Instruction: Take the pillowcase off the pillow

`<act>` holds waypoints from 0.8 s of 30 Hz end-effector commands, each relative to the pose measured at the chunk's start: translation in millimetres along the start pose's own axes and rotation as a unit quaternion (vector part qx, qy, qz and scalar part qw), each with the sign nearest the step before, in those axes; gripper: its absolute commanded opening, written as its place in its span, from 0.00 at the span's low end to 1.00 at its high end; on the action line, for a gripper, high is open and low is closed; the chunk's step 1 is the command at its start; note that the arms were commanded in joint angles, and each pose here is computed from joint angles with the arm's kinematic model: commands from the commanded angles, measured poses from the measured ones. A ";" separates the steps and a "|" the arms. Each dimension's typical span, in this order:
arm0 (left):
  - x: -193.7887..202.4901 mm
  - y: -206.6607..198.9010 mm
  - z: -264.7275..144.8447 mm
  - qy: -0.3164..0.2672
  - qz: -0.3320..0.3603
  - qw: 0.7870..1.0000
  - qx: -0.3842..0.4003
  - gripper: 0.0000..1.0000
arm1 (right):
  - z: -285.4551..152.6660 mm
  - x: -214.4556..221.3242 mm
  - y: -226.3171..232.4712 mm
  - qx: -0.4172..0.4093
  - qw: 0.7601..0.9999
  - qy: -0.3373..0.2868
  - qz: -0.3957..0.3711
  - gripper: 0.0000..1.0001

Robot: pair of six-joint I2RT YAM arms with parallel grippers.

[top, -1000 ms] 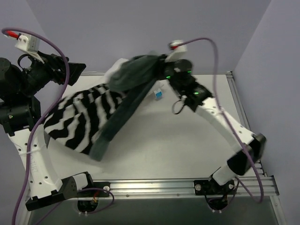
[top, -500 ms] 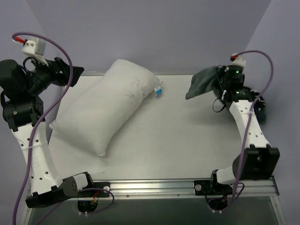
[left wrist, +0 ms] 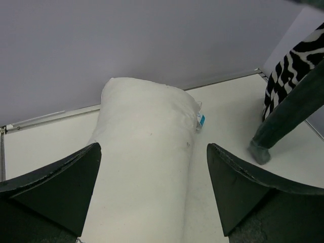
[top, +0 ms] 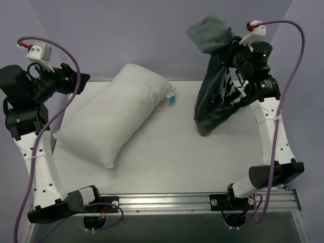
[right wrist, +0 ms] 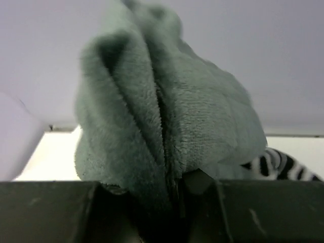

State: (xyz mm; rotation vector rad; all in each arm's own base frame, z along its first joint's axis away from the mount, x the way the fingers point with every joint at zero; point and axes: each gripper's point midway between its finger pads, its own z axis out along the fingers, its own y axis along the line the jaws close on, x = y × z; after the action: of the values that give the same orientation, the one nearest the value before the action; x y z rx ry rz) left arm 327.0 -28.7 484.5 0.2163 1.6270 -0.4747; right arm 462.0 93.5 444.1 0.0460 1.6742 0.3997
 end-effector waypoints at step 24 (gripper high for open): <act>247.2 128.7 -76.6 0.331 0.035 0.893 -0.303 0.94 | -145.6 273.8 -162.6 0.354 0.893 0.277 0.028 1.00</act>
State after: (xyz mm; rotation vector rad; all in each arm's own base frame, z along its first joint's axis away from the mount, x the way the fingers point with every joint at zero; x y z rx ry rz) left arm 298.9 75.2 218.3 -0.0725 2.3465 0.1006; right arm 328.9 -10.7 174.3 0.5129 2.2574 -0.1034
